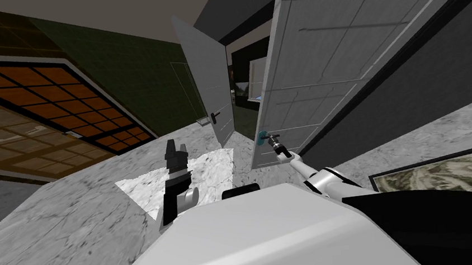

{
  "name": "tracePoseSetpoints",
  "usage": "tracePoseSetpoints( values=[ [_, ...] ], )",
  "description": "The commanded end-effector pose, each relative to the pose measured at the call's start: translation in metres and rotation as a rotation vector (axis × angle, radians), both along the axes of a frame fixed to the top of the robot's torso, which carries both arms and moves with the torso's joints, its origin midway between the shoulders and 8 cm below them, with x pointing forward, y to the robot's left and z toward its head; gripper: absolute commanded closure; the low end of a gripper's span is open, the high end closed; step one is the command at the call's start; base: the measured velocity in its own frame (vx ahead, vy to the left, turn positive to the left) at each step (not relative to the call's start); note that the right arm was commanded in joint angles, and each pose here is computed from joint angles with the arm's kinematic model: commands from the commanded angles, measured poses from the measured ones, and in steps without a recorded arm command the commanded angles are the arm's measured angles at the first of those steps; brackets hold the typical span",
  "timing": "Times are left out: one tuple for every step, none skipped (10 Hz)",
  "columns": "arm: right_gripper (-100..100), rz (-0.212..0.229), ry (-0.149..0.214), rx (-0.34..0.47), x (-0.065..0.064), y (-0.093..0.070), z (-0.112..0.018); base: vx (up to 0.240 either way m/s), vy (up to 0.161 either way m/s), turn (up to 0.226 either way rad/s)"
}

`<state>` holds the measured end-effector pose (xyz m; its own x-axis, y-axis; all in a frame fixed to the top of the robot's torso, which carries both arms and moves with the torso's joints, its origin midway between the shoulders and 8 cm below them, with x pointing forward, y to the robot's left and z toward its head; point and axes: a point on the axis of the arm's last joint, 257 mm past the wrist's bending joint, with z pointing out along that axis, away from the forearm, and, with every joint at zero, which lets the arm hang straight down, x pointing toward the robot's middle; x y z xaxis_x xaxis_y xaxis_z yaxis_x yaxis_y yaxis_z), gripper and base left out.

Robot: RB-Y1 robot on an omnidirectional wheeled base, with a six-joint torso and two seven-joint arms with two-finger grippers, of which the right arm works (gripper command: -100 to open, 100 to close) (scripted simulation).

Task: Pull the door open

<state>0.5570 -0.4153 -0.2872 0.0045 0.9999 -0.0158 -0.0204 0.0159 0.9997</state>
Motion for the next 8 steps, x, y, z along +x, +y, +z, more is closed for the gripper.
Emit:
tracePoseSetpoints(
  values=[
    [100,0.042,-0.005,-0.004,-0.004,0.009,0.003,-0.013,0.004,-0.101],
    [100,0.080,-0.004,-0.004,-0.008,0.017,0.003,-0.023,0.008,-0.159],
    [100,0.080,-0.004,-0.004,-0.008,0.017,0.003,-0.021,0.006,-0.074],
    [100,0.116,-0.002,-0.003,-0.013,0.025,0.002,-0.024,-0.001,-0.101],
    [100,0.152,0.002,0.000,-0.018,0.034,0.001,-0.038,-0.007,-0.169],
    [100,0.184,0.007,0.003,-0.023,0.041,-0.001,-0.054,-0.015,-0.161],
    [100,0.211,0.012,0.006,-0.028,0.048,-0.002,-0.065,-0.037,-0.120],
    [100,0.234,0.017,0.010,-0.032,0.053,-0.004,-0.080,-0.060,-0.104]
  ],
)
